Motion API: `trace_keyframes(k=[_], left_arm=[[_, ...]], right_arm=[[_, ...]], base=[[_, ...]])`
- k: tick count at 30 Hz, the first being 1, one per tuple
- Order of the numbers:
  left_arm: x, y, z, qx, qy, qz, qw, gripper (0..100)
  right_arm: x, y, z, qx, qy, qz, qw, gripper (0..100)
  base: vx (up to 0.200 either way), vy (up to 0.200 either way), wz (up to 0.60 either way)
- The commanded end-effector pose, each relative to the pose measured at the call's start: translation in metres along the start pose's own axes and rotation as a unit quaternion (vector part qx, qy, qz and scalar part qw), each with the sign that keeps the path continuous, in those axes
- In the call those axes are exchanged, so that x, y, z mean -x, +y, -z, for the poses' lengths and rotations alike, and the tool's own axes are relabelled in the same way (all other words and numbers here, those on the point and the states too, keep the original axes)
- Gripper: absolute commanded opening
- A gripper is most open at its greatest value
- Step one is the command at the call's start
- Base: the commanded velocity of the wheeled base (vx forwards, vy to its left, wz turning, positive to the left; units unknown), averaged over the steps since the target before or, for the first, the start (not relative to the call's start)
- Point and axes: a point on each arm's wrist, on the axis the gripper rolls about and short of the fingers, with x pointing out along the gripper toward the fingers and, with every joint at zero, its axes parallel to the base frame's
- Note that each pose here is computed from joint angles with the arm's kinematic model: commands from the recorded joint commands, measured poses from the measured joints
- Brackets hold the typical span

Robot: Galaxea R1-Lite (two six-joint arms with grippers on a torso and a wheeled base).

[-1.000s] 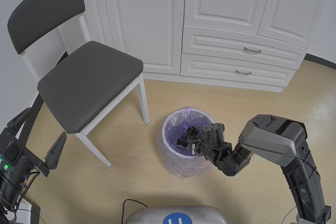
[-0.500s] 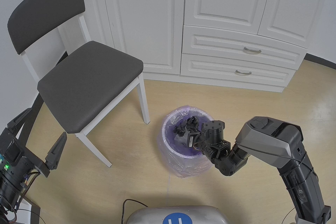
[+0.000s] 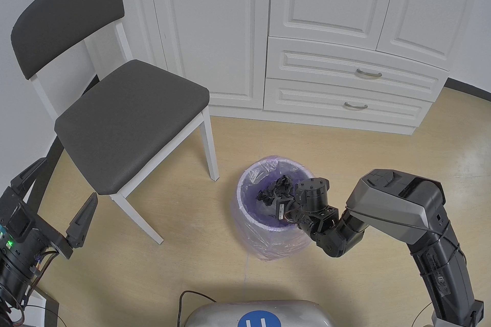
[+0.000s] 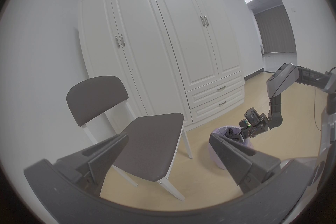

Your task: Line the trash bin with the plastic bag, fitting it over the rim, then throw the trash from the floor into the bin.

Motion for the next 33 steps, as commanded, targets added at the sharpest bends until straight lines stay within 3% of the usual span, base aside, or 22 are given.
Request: trace_keyframes(k=[1,12,13,23,31,33], left_arm=[[0.000,0.000,0.000,0.000,-0.001,0.000,1.0000,100],[0.000,0.000,0.000,-0.001,0.000,0.000,1.0000,100],[0.000,0.000,0.000,-0.001,0.000,0.000,1.0000,100],[0.000,0.000,0.001,-0.001,0.002,0.001,1.0000,100],[0.000,-0.001,0.002,-0.001,0.003,0.002,1.0000,100],[0.000,-0.001,0.002,-0.002,0.004,0.003,1.0000,100]], right_arm=[[-0.002,0.000,0.004,0.000,0.001,0.000,1.0000,0],[-0.006,-0.001,0.009,-0.004,0.004,0.001,1.0000,0],[-0.006,0.000,0.010,-0.006,0.004,0.001,1.0000,100],[-0.001,0.004,-0.003,-0.014,-0.020,-0.006,0.9997,100],[0.032,0.001,-0.058,-0.019,-0.058,-0.008,0.9981,100],[0.055,-0.004,-0.087,-0.012,-0.083,-0.001,0.9964,100]], base=[[0.000,0.000,0.00],[0.000,0.000,0.00],[0.000,0.000,0.00],[0.000,0.000,0.00],[0.000,0.000,0.00],[0.000,0.000,0.00]])
